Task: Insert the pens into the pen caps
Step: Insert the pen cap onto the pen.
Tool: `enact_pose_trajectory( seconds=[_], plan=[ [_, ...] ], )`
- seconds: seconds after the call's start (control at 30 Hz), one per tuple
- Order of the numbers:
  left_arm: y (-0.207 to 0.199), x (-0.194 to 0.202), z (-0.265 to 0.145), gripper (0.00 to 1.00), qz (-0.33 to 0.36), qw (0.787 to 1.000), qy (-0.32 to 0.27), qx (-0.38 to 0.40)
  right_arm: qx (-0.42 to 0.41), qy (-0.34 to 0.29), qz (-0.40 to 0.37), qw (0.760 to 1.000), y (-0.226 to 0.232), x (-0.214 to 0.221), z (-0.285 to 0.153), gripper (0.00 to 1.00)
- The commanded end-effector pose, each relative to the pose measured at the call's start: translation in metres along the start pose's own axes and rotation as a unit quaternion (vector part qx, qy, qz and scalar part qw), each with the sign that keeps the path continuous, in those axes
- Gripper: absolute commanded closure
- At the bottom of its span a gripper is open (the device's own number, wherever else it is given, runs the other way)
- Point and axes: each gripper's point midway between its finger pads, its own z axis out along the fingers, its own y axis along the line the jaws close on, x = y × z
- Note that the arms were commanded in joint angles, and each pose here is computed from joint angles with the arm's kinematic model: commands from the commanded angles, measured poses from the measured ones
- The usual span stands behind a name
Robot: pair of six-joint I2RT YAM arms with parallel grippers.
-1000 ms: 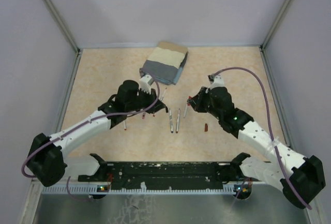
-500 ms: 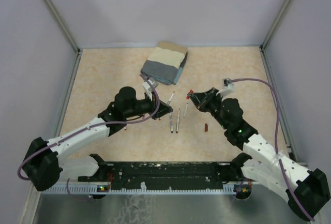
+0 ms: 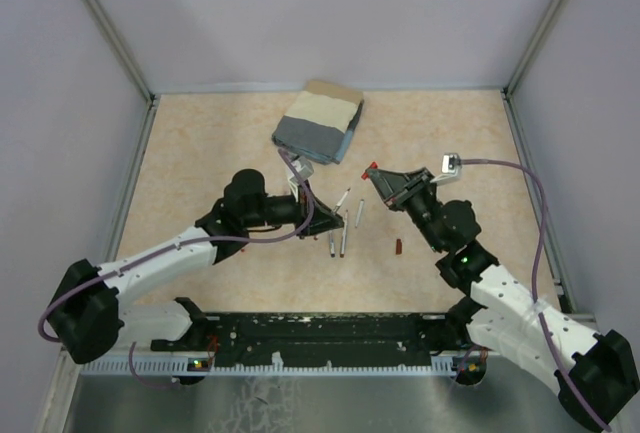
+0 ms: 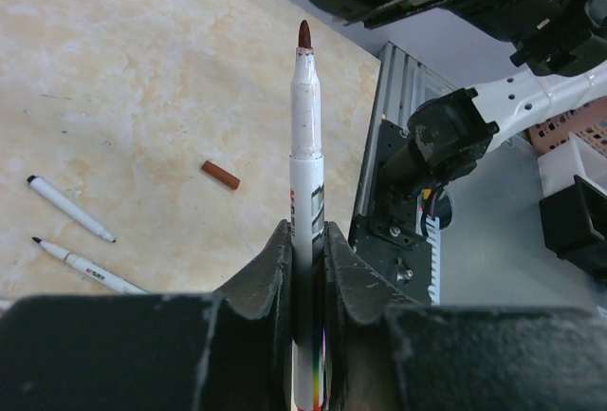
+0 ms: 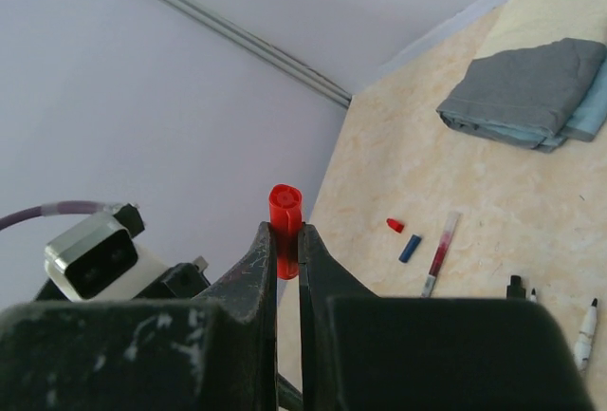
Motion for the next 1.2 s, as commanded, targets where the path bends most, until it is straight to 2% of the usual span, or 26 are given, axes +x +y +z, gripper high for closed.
enact_pose_trajectory(
  seconds=[0.0, 1.17],
  plan=[
    [-0.013, -0.004, 0.006, 1.0, 0.021, 0.999, 0.003, 0.041, -0.045, -0.056, 0.012, 0.997, 0.026, -0.027, 0.0, 1.0],
    [0.002, -0.004, 0.013, 1.0, 0.008, 1.0, 0.001, 0.0, -0.084, 0.019, -0.037, 0.996, 0.032, 0.002, -0.007, 1.0]
  ],
)
